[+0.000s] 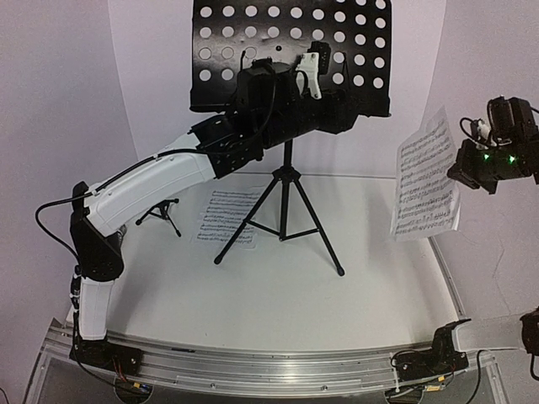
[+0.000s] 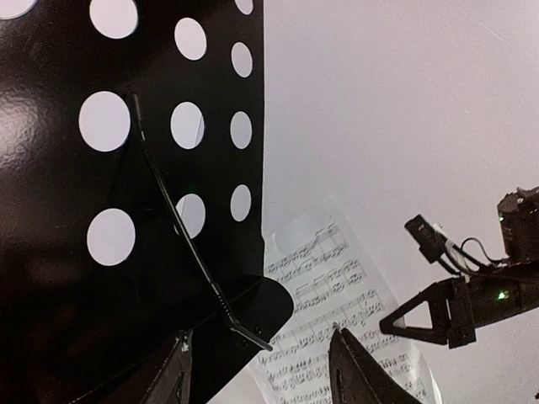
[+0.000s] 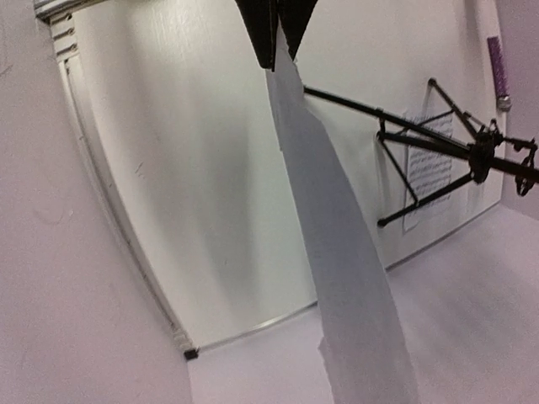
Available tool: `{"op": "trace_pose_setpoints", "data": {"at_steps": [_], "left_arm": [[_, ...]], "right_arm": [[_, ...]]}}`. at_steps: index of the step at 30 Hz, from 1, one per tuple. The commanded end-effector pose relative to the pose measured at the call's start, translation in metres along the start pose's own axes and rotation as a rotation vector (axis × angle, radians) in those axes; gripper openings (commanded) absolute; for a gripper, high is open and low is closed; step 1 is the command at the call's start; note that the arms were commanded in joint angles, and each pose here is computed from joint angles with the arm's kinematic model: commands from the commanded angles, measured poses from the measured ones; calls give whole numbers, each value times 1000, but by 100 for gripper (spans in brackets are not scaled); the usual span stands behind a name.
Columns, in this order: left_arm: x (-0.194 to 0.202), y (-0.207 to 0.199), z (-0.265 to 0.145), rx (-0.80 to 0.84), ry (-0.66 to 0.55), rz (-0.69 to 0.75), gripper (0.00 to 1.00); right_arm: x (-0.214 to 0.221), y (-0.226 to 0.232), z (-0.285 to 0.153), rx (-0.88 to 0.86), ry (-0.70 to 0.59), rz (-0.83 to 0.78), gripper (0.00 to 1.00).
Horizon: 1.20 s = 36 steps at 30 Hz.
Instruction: Pack up the instrument practice props
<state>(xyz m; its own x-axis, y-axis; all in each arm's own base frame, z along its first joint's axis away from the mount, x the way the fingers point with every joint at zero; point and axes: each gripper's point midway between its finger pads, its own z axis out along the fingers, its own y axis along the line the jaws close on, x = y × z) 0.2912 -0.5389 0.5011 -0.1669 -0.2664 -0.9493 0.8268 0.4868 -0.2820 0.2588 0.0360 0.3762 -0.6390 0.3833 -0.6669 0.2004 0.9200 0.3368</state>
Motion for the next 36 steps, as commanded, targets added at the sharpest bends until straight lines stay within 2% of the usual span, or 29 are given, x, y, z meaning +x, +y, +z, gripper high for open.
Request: {"op": "trace_pose_setpoints", "data": {"at_steps": [1,3,5,10,14,16,19,22,26,30,33,36], "left_arm": [[-46,-9,-29,38,-67,74,61],[-46,-12,-33,56,-59,102,64],[-49,-19,-39,88,-56,137,66],[-54,-43,-64,226,-41,226,74],[-40,-76,-114,458,-4,341,74],[-17,-87,-148,590,23,384,75],[15,-86,-191,669,76,414,78],[56,-69,-209,635,216,309,81],[103,-65,-233,713,333,111,89],[97,-80,-232,816,287,-24,99],[85,-85,-221,835,244,-65,100],[84,-96,-219,889,252,-90,99]], "right_arm": [[77,23,0,-156,404,66,0],[94,40,-5,-266,507,64,0],[104,48,-13,-334,555,49,0],[119,75,-52,-588,613,3,0],[132,90,-82,-778,656,-30,0],[136,95,-99,-865,642,-69,0],[139,100,-127,-990,592,-145,0],[140,104,-152,-1100,521,-233,0],[128,114,-171,-1204,389,-320,0],[111,124,-178,-1257,290,-371,0],[102,129,-177,-1268,249,-390,0],[92,132,-174,-1257,197,-399,0]]}}
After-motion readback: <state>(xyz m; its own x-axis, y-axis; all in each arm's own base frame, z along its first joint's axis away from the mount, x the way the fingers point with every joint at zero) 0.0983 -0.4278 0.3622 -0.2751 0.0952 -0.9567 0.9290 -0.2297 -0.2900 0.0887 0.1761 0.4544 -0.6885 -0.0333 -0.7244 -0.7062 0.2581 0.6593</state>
